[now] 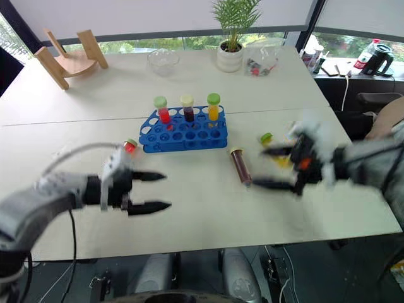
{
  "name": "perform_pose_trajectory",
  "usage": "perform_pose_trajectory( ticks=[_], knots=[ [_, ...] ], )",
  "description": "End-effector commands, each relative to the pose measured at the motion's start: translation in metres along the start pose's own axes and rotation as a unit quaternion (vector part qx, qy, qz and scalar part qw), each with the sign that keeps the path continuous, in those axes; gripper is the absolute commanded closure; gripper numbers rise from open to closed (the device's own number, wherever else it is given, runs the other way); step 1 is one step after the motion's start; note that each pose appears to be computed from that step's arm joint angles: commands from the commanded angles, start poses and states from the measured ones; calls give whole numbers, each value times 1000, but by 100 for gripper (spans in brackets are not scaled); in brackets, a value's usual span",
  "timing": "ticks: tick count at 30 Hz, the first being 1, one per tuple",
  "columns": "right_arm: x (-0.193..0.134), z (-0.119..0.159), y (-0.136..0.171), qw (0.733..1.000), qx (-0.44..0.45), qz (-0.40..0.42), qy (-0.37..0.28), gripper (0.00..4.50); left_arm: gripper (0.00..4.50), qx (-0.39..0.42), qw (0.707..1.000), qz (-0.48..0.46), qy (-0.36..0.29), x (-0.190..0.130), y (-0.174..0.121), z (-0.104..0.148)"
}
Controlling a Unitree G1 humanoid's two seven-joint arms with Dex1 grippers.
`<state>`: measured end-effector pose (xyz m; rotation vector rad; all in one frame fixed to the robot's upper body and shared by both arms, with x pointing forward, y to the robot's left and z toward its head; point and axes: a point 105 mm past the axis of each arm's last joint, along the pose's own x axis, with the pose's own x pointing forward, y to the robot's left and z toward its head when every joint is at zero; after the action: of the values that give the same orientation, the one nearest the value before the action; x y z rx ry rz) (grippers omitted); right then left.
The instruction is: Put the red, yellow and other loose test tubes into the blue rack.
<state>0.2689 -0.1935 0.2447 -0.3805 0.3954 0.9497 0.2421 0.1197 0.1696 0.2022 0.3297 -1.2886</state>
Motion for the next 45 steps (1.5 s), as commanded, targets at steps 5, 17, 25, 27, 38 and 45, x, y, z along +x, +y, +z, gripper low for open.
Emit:
perform_pose_trajectory(
  ticks=[5,17,25,27,38,45],
  knots=[
    [26,-28,-63,983,83,-47,159,0,8,128,991,-26,-15,-2,0,54],
    [74,-69,-103,940,122,-36,318,25,3,163,986,20,-1,4,6,37],
    [79,-101,-99,916,99,-11,389,366,0,145,988,39,-19,7,0,28],
    [84,-102,-96,919,91,-1,384,366,0,139,989,47,-17,7,2,24],
    [91,67,-60,949,-76,-174,-251,366,0,83,992,93,-6,-43,39,17],
    [116,65,0,899,12,-209,-384,366,0,92,990,88,64,-51,56,4]
  ],
)
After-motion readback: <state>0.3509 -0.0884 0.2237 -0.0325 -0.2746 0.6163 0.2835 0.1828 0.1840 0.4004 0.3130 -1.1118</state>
